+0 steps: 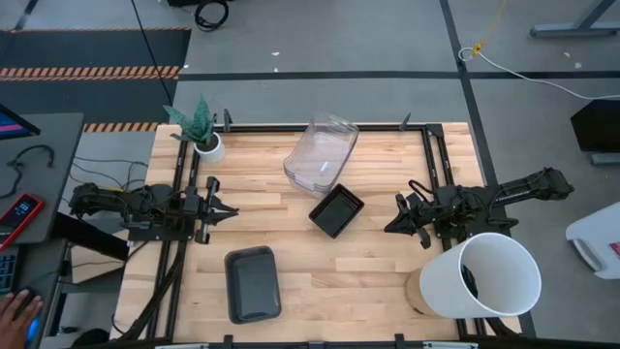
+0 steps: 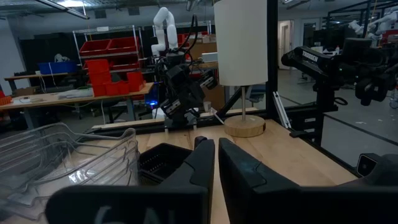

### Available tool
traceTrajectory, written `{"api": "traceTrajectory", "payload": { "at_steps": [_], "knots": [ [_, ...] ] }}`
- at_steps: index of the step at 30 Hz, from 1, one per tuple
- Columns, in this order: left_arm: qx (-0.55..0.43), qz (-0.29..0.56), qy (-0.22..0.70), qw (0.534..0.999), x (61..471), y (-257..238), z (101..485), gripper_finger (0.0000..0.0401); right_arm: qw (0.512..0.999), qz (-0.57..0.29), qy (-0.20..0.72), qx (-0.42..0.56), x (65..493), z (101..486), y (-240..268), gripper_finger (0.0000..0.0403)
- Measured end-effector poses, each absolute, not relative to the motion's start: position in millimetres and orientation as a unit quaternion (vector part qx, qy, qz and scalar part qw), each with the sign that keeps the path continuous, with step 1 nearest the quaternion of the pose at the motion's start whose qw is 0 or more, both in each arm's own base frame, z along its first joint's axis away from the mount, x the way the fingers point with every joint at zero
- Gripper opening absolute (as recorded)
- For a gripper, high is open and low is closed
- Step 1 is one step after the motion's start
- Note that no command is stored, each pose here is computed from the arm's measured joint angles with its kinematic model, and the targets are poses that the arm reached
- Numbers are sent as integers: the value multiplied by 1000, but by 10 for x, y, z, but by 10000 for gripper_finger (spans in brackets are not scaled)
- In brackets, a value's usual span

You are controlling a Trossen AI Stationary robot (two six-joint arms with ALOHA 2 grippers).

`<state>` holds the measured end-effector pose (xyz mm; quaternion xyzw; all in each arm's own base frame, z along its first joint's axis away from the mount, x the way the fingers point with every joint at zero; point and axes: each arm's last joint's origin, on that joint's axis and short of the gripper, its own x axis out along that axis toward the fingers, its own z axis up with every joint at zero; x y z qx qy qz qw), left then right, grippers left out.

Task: Stack baskets by color
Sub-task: Return to Home Position

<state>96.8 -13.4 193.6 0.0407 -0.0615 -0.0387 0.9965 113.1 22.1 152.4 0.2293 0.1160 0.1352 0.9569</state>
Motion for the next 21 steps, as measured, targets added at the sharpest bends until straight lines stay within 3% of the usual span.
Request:
{"api": "traceTrajectory", "payload": {
  "at_steps": [21],
  "knots": [
    [41, -39, -62, 997, 968, -134, 1936, 23, 957, 135, 116, 229, 1131, 1525, 221, 13]
  ]
}}
